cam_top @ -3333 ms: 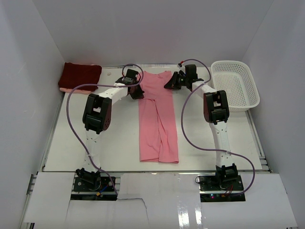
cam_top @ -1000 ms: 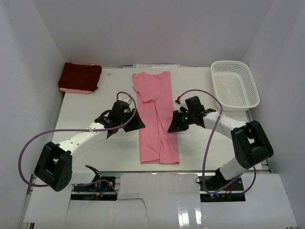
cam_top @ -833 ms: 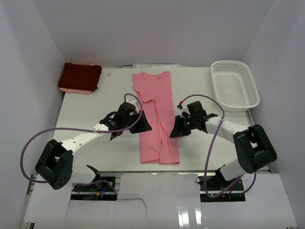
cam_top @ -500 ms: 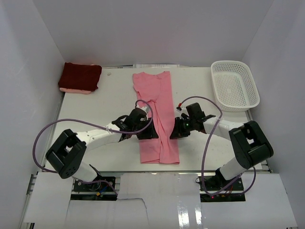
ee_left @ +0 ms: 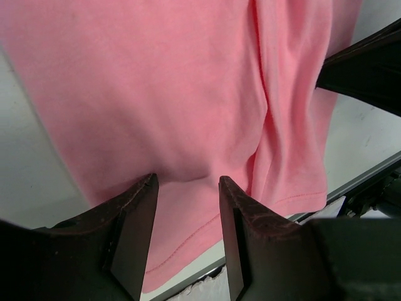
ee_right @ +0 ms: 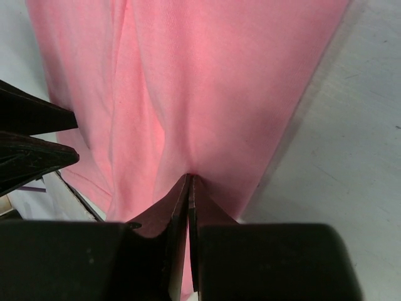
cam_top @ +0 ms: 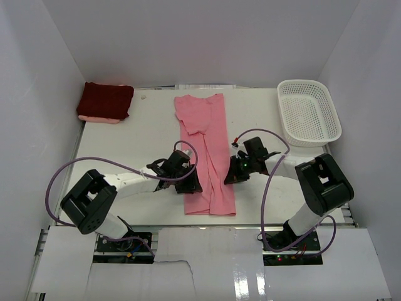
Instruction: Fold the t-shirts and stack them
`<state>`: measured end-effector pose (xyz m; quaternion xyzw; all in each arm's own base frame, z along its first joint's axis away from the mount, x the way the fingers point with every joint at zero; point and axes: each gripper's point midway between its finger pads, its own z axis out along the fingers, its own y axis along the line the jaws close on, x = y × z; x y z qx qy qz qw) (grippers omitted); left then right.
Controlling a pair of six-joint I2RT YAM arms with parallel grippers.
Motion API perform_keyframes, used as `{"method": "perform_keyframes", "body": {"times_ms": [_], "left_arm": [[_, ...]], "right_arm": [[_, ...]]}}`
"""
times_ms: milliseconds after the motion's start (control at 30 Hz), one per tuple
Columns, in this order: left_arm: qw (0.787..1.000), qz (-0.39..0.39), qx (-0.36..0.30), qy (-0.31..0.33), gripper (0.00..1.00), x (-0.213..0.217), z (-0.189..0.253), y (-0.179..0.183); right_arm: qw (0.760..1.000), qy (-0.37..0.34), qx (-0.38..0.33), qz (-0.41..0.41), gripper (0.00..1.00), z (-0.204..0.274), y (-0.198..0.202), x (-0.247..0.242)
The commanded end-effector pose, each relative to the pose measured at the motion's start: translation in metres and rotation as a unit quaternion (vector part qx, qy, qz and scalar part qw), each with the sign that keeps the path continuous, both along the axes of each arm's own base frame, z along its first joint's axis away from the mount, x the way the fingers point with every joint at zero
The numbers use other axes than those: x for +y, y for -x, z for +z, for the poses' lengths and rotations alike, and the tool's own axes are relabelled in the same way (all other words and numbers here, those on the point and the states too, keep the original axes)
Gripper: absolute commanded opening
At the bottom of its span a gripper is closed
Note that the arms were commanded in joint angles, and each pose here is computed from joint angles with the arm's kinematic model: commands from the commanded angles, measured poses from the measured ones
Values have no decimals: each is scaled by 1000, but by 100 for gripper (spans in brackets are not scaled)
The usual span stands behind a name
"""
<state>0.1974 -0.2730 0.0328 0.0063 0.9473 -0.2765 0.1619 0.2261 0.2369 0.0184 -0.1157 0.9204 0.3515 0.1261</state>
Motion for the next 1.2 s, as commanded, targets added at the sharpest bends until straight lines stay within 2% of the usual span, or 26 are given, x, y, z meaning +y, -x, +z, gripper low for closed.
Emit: {"method": "perform_keyframes", "body": {"times_ms": [0,467,567,600,633,667,700,767,933,1100,1167], "left_arm": [[1000,-1,2,1,55,6,6,8],[999,7,3,-49,55,32,-2,17],[999,5,-6,-54,55,31,3,12],[999,3,-9,-49,55,28,7,10],[999,1,-11,-45,55,26,10,9],[999,0,-14,-41,55,23,13,8],[999,-2,-16,-36,55,21,18,7],[999,-1,-27,-25,56,14,33,0],[998,12,-60,-23,59,15,67,-12],[999,22,-40,-20,60,21,67,-1],[999,28,-24,-19,60,25,61,6]], "right_arm": [[999,32,-4,-23,8,-14,-5,-16],[998,53,11,-31,8,-22,2,-37],[999,32,19,-20,9,-19,6,-31],[999,22,17,-18,21,-16,5,-27],[1000,12,19,-17,30,-13,5,-24],[1000,-4,22,-10,48,-9,7,-20],[1000,-13,15,-9,54,-2,4,-17],[1000,-20,7,-9,59,7,2,-15],[999,-31,-19,-9,61,39,1,-15],[998,-42,-36,-23,60,66,16,-22],[999,-25,-28,-38,60,60,27,-31]]}}
